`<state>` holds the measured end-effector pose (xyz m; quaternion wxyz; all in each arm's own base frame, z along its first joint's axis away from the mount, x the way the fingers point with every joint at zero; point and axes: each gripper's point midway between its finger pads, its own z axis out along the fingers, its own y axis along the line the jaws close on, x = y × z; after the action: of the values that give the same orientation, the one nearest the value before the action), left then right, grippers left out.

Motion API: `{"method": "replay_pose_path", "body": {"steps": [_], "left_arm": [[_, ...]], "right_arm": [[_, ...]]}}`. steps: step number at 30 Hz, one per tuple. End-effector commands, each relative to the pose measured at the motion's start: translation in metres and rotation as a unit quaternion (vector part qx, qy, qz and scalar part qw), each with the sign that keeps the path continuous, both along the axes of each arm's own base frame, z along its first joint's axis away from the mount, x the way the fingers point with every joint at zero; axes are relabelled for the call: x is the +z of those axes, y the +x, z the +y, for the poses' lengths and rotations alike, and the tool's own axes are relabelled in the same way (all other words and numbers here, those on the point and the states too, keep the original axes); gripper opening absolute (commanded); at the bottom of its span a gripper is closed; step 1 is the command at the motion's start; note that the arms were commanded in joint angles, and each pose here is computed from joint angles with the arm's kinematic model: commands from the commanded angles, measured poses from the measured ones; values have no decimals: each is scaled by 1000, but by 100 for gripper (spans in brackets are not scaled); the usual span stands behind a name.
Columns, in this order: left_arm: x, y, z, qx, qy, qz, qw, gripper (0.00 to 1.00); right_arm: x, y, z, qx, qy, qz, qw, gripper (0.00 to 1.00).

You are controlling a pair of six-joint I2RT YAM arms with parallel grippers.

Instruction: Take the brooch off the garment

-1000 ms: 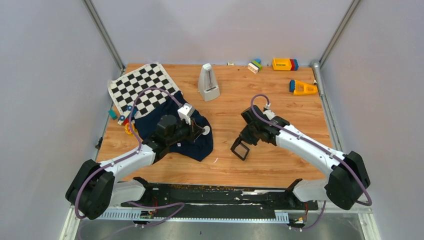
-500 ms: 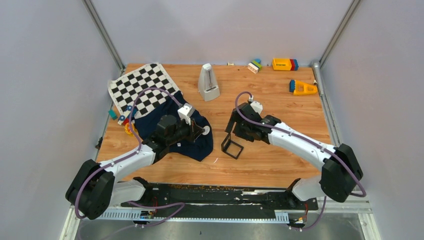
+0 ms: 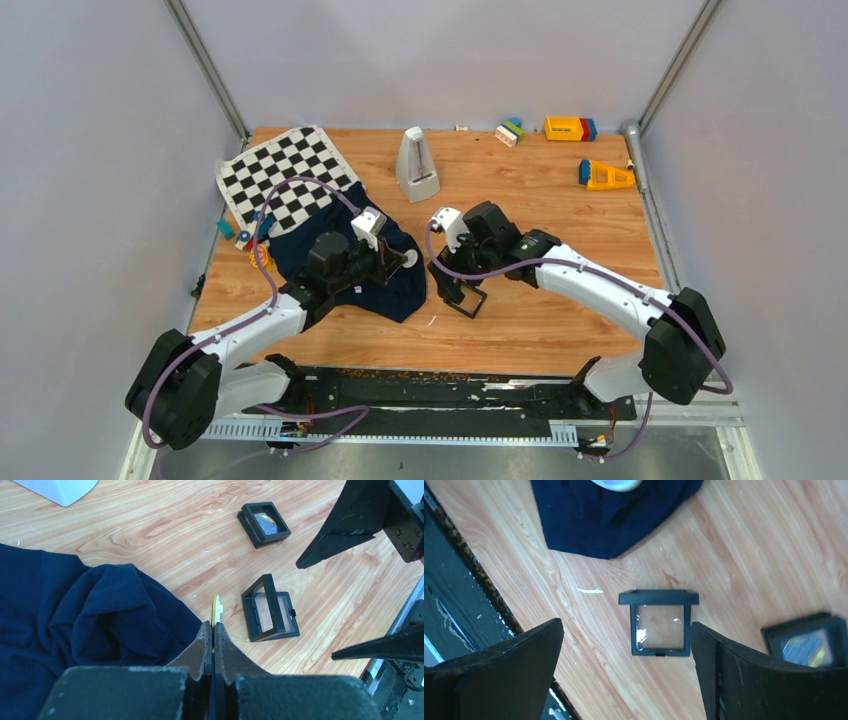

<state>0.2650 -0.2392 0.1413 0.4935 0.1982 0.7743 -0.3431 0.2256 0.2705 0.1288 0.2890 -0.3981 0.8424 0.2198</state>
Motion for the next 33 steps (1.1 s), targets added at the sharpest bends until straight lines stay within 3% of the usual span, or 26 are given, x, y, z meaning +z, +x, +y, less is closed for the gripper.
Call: {"method": "replay_pose_path", "body": {"steps": [1, 6, 33], "left_arm": [[10, 6, 4, 15, -4, -28, 999, 0], [1, 12, 10, 43, 5, -12, 999, 0], [4, 11, 11, 45, 2, -18, 999, 0]], "right_arm": [[27, 7, 24, 142, -3, -84, 986, 99], [28, 33, 25, 69, -35, -75, 994, 100], [-23, 34, 20, 12, -74, 5, 997, 100]]}}
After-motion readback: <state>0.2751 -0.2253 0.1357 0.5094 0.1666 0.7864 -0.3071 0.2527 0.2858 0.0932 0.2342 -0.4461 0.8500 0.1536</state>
